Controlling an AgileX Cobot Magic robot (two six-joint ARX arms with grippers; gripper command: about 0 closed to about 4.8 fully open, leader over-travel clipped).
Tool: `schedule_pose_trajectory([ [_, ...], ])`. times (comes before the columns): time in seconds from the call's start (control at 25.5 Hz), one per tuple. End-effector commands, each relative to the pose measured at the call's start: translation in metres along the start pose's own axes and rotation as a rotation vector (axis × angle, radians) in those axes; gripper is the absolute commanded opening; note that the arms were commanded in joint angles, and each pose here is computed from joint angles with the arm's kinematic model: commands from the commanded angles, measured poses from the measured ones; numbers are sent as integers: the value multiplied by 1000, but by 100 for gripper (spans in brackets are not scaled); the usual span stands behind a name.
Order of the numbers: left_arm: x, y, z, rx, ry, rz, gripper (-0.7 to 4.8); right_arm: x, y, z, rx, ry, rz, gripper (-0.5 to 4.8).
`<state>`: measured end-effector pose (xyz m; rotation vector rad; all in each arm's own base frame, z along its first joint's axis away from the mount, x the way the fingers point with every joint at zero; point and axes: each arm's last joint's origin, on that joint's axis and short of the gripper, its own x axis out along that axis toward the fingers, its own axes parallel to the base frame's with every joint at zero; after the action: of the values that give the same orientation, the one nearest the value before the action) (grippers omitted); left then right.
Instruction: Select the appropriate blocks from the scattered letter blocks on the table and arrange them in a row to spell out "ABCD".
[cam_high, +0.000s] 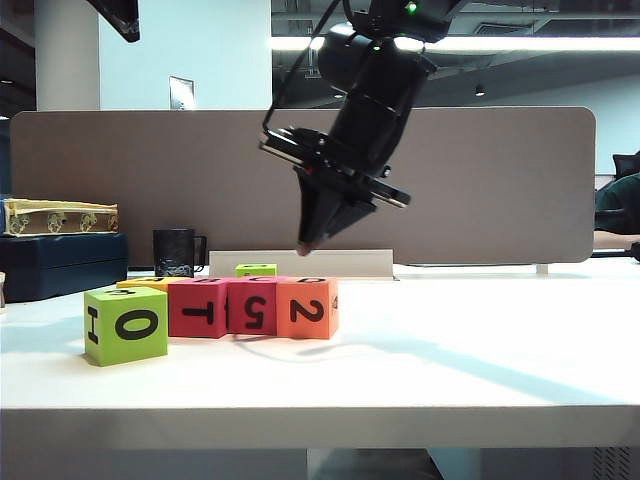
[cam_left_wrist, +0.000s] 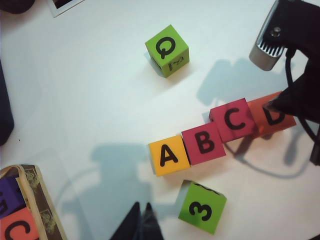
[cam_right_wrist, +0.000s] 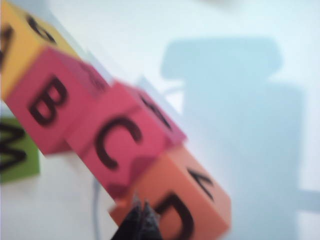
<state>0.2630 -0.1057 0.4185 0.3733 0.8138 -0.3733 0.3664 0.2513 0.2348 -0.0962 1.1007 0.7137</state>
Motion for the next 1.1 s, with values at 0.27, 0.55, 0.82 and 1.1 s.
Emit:
schedule_pose_trajectory([
  [0.27,-3,-2,9,-25,-105,-86,-6,10,-2,20,-32,-204,-58,-2],
  [0.55,-3,-2,8,-27,-103,-87,-6,36,-9,15,-24,-162,-57,-2],
  [0.82,-3,-1,8,-27,-103,-86,-6,42,-2,12,-37,-140,-13,-2],
  [1.1,-3,-2,8,-27,-102,-87,-6,44,6,9,-45,-107,7,-2],
])
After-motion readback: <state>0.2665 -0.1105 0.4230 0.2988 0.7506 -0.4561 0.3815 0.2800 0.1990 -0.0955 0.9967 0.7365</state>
